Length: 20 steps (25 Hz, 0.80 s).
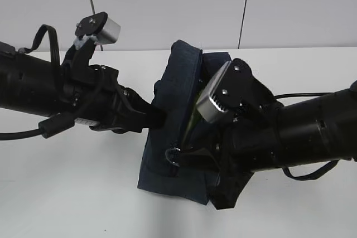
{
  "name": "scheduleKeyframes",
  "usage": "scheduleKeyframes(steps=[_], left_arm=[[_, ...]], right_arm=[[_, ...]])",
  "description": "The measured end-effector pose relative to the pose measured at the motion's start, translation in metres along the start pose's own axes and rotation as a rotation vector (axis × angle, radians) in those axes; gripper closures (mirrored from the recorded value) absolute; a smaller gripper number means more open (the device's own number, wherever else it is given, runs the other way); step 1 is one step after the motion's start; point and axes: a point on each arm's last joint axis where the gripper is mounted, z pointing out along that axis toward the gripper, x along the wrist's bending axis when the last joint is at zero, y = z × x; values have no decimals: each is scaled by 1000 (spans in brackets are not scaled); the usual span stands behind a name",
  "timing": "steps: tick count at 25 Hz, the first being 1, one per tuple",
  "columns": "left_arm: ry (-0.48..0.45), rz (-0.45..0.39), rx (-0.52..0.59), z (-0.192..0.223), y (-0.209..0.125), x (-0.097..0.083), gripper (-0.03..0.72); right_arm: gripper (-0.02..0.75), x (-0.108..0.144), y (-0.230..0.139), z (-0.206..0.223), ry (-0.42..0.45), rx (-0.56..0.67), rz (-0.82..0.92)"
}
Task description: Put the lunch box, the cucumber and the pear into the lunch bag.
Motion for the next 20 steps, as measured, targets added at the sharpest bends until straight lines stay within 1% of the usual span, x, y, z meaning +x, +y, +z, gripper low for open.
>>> scheduleKeyframes(steps=[4, 10, 14, 20], left_arm=[[0, 3, 2, 0, 0, 0, 685], [1, 2, 1, 0, 0, 0, 685], [1, 2, 2, 0, 0, 0, 685], [-2, -2, -1, 0, 0, 0, 685]], right_arm=[[738, 1, 8, -11, -49, -28, -25], [738, 3, 17, -23, -88, -65, -37], [738, 2, 22, -33, -153, -82, -51], [738, -7, 23, -39, -270, -72, -47]])
